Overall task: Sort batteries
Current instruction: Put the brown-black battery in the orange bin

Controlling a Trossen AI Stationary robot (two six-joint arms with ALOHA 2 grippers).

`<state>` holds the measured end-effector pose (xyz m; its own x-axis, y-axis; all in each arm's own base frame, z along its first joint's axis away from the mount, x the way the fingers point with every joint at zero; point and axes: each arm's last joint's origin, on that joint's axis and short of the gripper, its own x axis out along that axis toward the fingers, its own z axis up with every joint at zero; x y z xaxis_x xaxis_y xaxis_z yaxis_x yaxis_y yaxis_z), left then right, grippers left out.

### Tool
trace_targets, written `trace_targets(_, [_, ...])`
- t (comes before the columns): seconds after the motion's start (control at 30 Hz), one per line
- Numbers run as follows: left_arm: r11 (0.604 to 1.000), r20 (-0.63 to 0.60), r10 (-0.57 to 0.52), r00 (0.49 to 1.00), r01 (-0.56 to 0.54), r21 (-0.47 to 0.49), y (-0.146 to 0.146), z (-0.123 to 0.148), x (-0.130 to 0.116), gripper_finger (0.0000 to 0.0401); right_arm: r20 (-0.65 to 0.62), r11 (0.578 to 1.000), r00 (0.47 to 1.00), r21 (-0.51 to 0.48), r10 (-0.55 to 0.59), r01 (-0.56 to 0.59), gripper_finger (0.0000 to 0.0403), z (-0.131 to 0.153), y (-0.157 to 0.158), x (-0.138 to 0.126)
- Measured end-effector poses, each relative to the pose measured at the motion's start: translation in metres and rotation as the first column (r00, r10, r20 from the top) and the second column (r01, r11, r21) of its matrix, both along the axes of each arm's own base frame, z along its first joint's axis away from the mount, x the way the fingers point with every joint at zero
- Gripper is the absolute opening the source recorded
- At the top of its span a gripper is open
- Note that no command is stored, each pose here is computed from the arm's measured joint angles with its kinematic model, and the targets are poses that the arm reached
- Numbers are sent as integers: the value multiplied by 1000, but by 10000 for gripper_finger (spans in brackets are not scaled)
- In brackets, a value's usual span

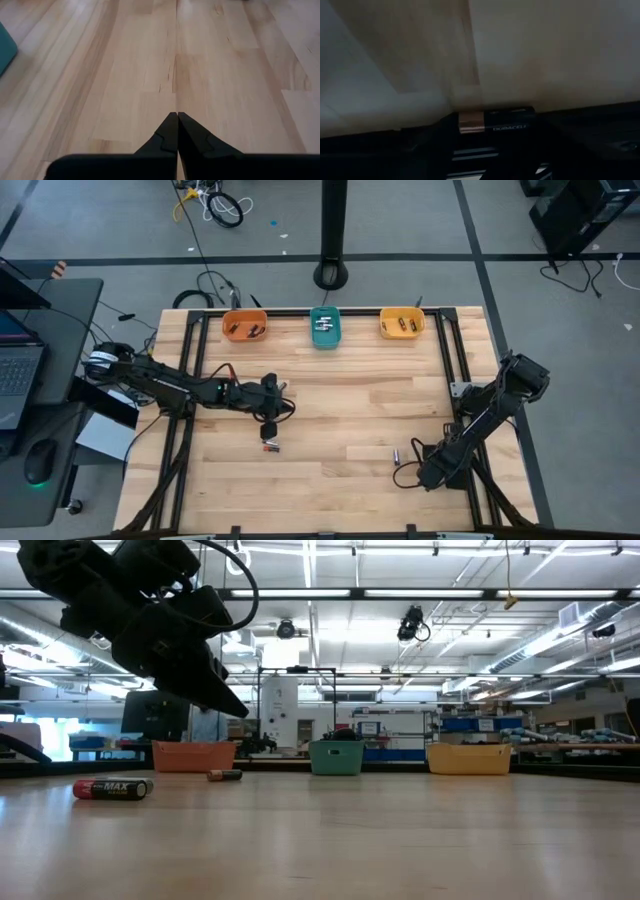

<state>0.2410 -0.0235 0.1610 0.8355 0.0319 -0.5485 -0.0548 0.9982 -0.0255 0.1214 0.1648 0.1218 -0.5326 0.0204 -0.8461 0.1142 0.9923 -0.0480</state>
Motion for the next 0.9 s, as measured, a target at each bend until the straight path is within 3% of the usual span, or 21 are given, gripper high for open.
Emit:
trace_targets(0.17, [1000,2,2,1000,-2,-3,0,0,0,11,-3,1000,1000,11,16,-16,222,1,0,0])
trace_targets(0.37, [1000,4,4,1000,-4,-7,0,0,0,11,-1,1000,1000,13,27,-27,222,1,0,0])
trace_targets(0.53, [1000,3,4,1000,-4,-7,0,0,0,11,6,1000,1000,15,21,-21,246,1,-1,3])
trace_targets(0.9, [1000,0,2,1000,-2,-17,0,0,0,11,91,999,995,21,41,-43,228,7,-2,19])
